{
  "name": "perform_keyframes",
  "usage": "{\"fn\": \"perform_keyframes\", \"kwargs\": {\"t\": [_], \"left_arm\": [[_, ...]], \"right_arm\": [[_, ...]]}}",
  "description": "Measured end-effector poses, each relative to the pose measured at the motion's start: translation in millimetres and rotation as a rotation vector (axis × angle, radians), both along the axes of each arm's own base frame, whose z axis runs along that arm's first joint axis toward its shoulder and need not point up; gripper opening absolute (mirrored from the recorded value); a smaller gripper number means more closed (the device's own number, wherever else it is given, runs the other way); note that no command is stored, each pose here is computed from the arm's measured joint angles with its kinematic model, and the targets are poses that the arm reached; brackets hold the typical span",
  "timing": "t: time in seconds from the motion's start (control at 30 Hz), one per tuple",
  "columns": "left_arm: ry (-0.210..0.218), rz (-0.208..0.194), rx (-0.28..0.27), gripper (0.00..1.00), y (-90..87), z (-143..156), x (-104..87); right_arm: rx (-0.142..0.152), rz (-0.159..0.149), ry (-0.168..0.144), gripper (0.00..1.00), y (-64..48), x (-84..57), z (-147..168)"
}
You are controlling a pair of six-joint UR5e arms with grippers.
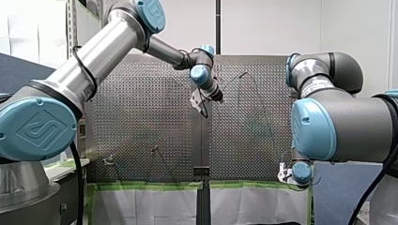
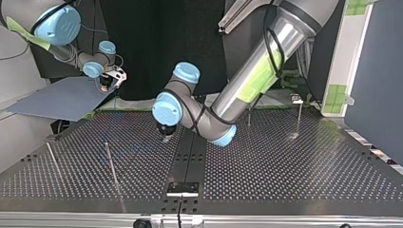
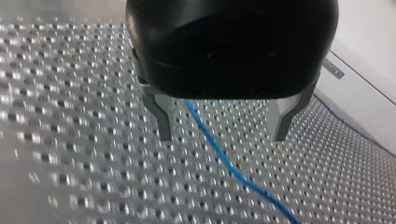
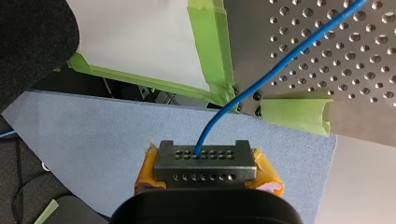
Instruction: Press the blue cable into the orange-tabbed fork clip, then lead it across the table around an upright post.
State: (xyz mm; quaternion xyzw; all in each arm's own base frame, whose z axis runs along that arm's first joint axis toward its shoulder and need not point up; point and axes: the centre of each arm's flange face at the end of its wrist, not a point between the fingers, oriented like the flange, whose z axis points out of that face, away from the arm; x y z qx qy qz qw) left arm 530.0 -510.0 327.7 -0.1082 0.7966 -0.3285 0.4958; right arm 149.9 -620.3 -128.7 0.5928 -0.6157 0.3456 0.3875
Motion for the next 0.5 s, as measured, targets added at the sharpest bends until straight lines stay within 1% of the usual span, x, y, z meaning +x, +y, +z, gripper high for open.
{"fn": "perform_keyframes", "kwargs": {"t": [0.1,0.23,0.5], "left_arm": [[-0.016,-0.006,0.001,1.00,-1.3,13.7,-7.1],[-0.047,-0.012,0.020,1.00,-1.8,38.7,-21.1],[-0.135,0.020,0.068,1.00,6.4,92.2,-44.2]], "right_arm": [[0.000,0.002,0.000,0.00,0.1,0.9,0.0],[-0.001,0.002,0.000,0.00,0.2,1.6,0.1],[-0.002,0.003,0.000,0.00,0.3,2.5,0.2]]}}
